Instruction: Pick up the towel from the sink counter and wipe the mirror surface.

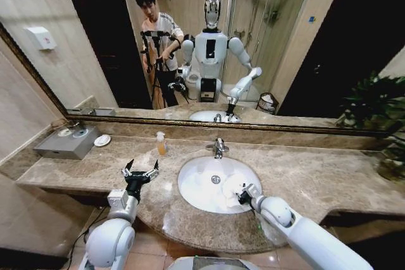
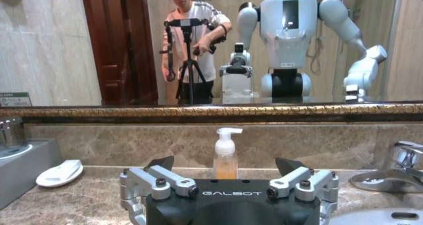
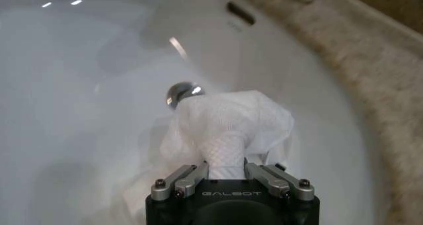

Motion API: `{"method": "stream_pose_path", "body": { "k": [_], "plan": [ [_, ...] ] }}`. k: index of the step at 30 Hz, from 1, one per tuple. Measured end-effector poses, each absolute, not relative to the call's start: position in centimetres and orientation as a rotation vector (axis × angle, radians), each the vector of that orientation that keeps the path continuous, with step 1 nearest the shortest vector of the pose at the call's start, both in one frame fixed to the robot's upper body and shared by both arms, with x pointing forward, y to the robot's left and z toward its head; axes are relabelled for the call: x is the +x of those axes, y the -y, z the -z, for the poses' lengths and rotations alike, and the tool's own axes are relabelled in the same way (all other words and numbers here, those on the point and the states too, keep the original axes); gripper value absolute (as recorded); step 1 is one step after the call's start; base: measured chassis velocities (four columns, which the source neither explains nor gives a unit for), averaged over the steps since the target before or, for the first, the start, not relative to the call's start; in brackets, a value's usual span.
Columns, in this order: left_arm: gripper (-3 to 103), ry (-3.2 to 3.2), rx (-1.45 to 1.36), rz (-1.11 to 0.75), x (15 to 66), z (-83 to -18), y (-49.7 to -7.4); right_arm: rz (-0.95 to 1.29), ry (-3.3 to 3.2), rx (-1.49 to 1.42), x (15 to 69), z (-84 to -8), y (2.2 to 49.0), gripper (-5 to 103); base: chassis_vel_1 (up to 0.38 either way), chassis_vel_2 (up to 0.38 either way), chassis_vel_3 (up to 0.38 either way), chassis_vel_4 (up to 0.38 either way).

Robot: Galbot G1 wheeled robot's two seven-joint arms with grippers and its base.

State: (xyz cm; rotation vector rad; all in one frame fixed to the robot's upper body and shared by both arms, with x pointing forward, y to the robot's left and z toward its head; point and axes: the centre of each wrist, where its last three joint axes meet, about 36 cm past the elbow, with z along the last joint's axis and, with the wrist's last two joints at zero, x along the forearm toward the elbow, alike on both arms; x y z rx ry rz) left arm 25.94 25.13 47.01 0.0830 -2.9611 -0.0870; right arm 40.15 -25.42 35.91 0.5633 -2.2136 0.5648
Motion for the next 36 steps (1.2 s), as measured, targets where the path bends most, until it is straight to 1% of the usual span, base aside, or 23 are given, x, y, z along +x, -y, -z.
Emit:
{"method": "stream_pose_path", "body": {
  "k": [2, 5, 9, 13, 16, 18, 22, 26, 29, 33, 36],
  "plan": [
    [100, 2.961, 0.083, 0.087, 25.9, -47.0, -25.1, -0.565, 2.214, 0.562, 40.2, -35.9, 25.4, 10, 0.0, 0.0, 0.0, 0.0],
    [100, 2.961, 0.083, 0.087, 25.9, -47.0, -25.1, -0.591, 2.219, 0.536, 42.7, -36.3, 25.8, 10, 0.0, 0.0, 0.0, 0.0],
    [100, 2.961, 0.083, 0.087, 25.9, -47.0, -25.1, -0.594, 2.2, 0.545, 43.3, -36.0, 25.6, 10, 0.0, 0.0, 0.0, 0.0],
    [100, 2.961, 0.083, 0.087, 25.9, -47.0, -25.1, -0.567, 2.148, 0.59, 41.9, -35.6, 24.6, 10, 0.0, 0.0, 0.0, 0.0],
    [100, 2.961, 0.083, 0.087, 25.9, -47.0, -25.1, -0.551, 2.106, 0.64, 39.8, -35.5, 23.9, 10, 0.0, 0.0, 0.0, 0.0],
    [100, 2.961, 0.083, 0.087, 25.9, -47.0, -25.1, -0.544, 2.102, 0.65, 39.5, -35.5, 23.7, 10, 0.0, 0.0, 0.0, 0.0],
    [100, 2.961, 0.083, 0.087, 25.9, -47.0, -25.1, -0.531, 2.124, 0.62, 40.9, -35.3, 23.6, 10, 0.0, 0.0, 0.0, 0.0],
    [100, 2.961, 0.083, 0.087, 25.9, -47.0, -25.1, -0.543, 2.185, 0.554, 44.6, -36.0, 24.2, 10, 0.0, 0.0, 0.0, 0.0],
    [100, 2.961, 0.083, 0.087, 25.9, -47.0, -25.1, -0.552, 2.205, 0.531, 45.9, -36.5, 24.6, 10, 0.0, 0.0, 0.0, 0.0],
    [100, 2.961, 0.083, 0.087, 25.9, -47.0, -25.1, -0.561, 2.206, 0.525, 46.4, -36.8, 25.1, 10, 0.0, 0.0, 0.0, 0.0],
    [100, 2.961, 0.083, 0.087, 25.9, -47.0, -25.1, -0.561, 2.182, 0.55, 45.3, -36.1, 24.8, 10, 0.0, 0.0, 0.0, 0.0]
  ]
}}
